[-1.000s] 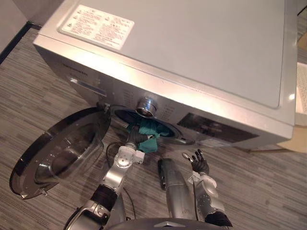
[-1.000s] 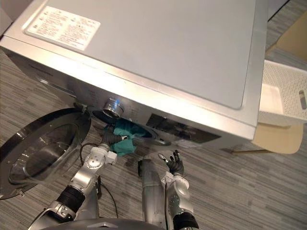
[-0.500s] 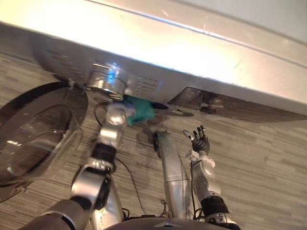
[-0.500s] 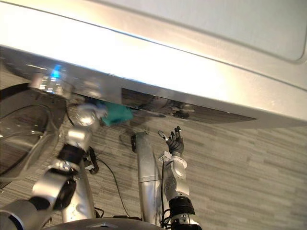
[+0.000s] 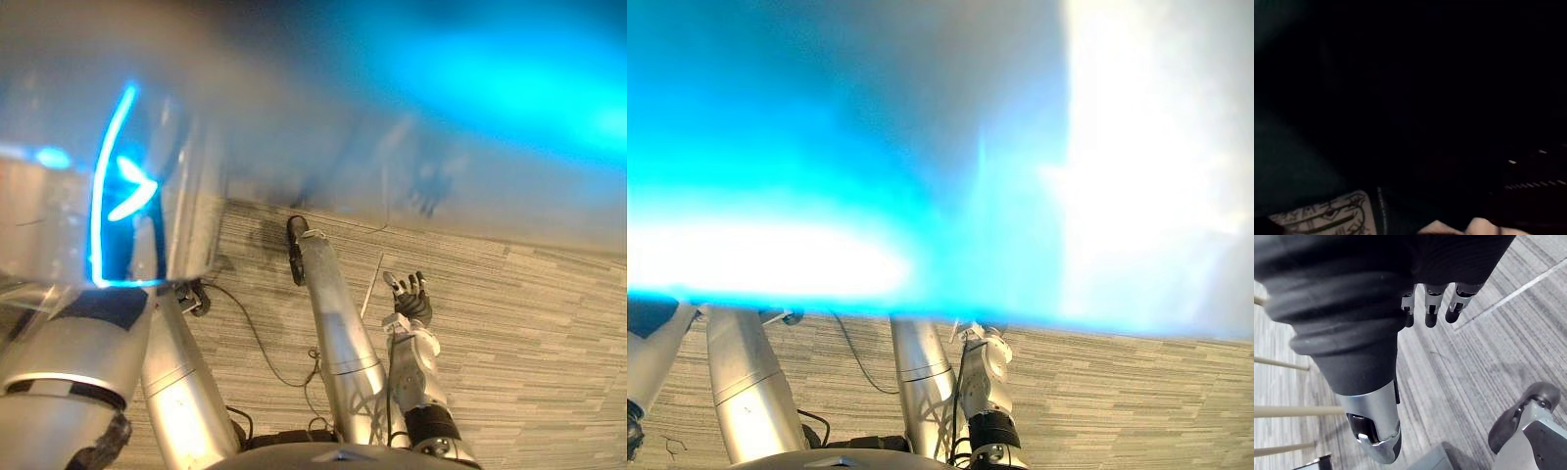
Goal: Pick up the laundry basket with both hands and put the clothes into the washing machine.
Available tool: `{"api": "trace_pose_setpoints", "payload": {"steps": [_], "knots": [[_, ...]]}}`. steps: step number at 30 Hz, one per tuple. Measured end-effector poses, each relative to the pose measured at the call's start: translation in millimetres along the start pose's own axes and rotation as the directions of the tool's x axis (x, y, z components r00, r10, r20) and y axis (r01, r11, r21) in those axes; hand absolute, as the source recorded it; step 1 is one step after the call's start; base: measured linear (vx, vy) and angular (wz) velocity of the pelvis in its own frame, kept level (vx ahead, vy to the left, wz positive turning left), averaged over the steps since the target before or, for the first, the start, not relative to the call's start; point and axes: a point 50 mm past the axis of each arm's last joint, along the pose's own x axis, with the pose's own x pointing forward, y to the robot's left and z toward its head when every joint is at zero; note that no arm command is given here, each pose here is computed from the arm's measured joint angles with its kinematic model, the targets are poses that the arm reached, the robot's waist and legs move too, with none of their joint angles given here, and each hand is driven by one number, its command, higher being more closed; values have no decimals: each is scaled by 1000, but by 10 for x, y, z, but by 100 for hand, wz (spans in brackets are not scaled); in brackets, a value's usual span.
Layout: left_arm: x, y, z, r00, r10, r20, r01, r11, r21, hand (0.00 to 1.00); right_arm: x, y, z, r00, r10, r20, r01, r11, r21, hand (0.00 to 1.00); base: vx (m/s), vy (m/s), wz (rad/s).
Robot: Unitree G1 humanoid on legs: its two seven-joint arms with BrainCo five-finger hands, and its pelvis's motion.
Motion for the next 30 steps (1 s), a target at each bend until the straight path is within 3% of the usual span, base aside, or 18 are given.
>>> {"api": "trace_pose_setpoints", "payload": {"steps": [3, 5, 9, 10, 11, 13, 17, 19, 20, 21, 22, 24, 25, 26, 27, 28, 29, 30], "knots": [[-17, -30, 9, 1000, 5, 27, -7, 997, 75, 100, 1, -8, 1, 1000, -1, 0, 1, 1000, 2, 0, -2, 9, 1], [-52, -104, 53, 994, -32, 107, 3, 967, 256, 100, 1, 0, 8, 1000, 7, 5, -7, 1000, 4, 0, -9, 30, 5], [-174, -302, 59, 947, -219, 236, 28, 787, 616, 100, 4, -8, 43, 1000, 7, 31, -7, 1000, 12, 0, -21, 39, 0], [-223, -362, 46, 914, -309, 264, 20, 684, 729, 0, 7, -17, 57, 999, 10, 42, -11, 1000, 15, 0, -26, 38, -1], [-270, -413, 15, 881, -386, 274, 10, 594, 804, 0, 7, -22, 61, 999, 10, 45, -12, 1000, 26, 0, -29, 44, -2], [-296, -444, -18, 856, -441, 268, -5, 512, 859, 0, 8, -30, 61, 999, 5, 44, -7, 999, 43, 0, -10, 19, -1], [-171, -359, -182, 915, -385, 125, 69, 453, 889, 0, 8, -41, 45, 999, 0, 36, -2, 999, 45, 0, -6, 12, -5], [-44, -198, -270, 959, -284, -1, 142, 478, 867, 0, 5, -68, 1, 1000, -9, 15, 8, 999, 42, 0, -15, 37, -21], [21, -37, -322, 977, -201, -75, 175, 541, 822, 0, 3, -79, -21, 1000, -10, 3, 10, 999, 40, 0, -20, 60, -31], [65, 160, -380, 983, -105, -149, 181, 659, 730, 0, -2, -92, -61, 1000, -9, -21, 10, 999, 36, 0, -17, 57, -29], [74, 255, -414, 982, -62, -178, 170, 697, 697, 0, -5, -108, -83, 999, -14, -34, 15, 999, 33, 0, -17, 60, -25], [7, 540, -621, 945, 55, -321, 125, 850, 511, 0, -11, -145, -135, 997, -28, -69, 31, 999, 44, 0, -12, 53, -20], [-19, 587, -667, 935, 73, -348, 107, 876, 470, 0, -13, -157, -148, 996, -31, -78, 35, 999, 40, 0, -7, 45, -16], [-68, 656, -740, 912, 101, -399, 46, 939, 341, 0, -14, -168, -159, 996, -37, -85, 40, 998, 41, 0, -6, 37, -13], [-99, 682, -779, 900, 113, -420, 8, 961, 277, 0, -16, -174, -166, 995, -39, -88, 43, 998, 42, 0, -7, 57, -13], [-169, 695, -860, 880, 129, -457, -101, 991, 85, 0, -20, -197, -183, 994, -51, -95, 55, 998, 44, 0, -5, 65, -12], [-267, 700, -962, 855, 141, -500, -237, 962, -134, 0, -22, -211, -191, 993, -59, -99, 64, 997, 44, 0, -1, 80, -12], [-317, 729, -1002, 842, 149, -518, -307, 923, -234, 0, -24, -215, -198, 993, -62, -101, 67, 997, 43, 0, 4, 66, -13]]}}
